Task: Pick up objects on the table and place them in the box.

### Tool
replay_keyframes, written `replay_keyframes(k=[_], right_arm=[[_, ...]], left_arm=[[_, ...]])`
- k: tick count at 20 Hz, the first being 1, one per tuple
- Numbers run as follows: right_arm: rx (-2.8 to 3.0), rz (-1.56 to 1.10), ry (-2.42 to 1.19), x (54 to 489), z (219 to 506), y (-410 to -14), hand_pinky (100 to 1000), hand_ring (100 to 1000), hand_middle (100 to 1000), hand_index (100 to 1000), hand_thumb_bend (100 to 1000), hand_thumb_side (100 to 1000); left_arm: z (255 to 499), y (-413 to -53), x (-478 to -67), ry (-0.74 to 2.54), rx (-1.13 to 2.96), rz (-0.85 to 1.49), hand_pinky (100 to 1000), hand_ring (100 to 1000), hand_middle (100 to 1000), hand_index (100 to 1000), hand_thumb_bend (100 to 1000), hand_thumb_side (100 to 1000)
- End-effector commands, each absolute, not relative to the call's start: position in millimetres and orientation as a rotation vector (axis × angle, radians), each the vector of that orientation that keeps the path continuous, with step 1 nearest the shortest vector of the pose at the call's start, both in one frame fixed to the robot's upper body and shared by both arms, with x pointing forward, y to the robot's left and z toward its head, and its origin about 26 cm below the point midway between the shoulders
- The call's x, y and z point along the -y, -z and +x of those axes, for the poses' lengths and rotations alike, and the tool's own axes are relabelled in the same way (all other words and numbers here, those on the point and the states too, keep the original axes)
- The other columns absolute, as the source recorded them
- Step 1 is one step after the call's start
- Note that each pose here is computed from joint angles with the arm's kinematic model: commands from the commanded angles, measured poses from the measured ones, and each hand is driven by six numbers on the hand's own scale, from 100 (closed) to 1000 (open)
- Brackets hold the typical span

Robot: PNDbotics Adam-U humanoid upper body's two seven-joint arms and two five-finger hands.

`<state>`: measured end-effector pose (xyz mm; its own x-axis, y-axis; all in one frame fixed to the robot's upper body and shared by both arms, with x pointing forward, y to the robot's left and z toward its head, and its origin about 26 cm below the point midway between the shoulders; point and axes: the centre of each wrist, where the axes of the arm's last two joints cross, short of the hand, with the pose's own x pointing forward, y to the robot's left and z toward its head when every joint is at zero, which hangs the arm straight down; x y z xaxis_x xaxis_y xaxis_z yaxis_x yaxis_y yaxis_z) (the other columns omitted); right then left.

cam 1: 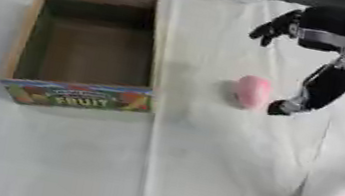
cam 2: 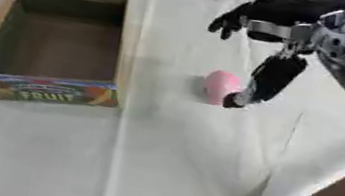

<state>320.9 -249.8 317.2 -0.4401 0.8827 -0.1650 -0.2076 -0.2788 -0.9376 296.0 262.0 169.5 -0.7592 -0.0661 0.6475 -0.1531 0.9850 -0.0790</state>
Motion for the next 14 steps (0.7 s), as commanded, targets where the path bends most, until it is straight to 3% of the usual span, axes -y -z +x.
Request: replay_keyframes(k=[1, 14], right_arm=[[1.150, -0.967, -1.790, 250.2, 325.3, -319.8, 849, 908, 798, 949, 596, 274], [1.062, -0.995, -1.724, 255.0, 357.8, -295.0, 848, 907, 793, 940, 571, 257]], left_arm=[[294.1, -177.7, -262.9, -0.144, 2.464, 0.152, 738, 628, 609, 825, 100, 612], [294.2, -177.5, -261.8, -0.144, 2.463, 0.146, 739, 628, 609, 825, 100, 614]])
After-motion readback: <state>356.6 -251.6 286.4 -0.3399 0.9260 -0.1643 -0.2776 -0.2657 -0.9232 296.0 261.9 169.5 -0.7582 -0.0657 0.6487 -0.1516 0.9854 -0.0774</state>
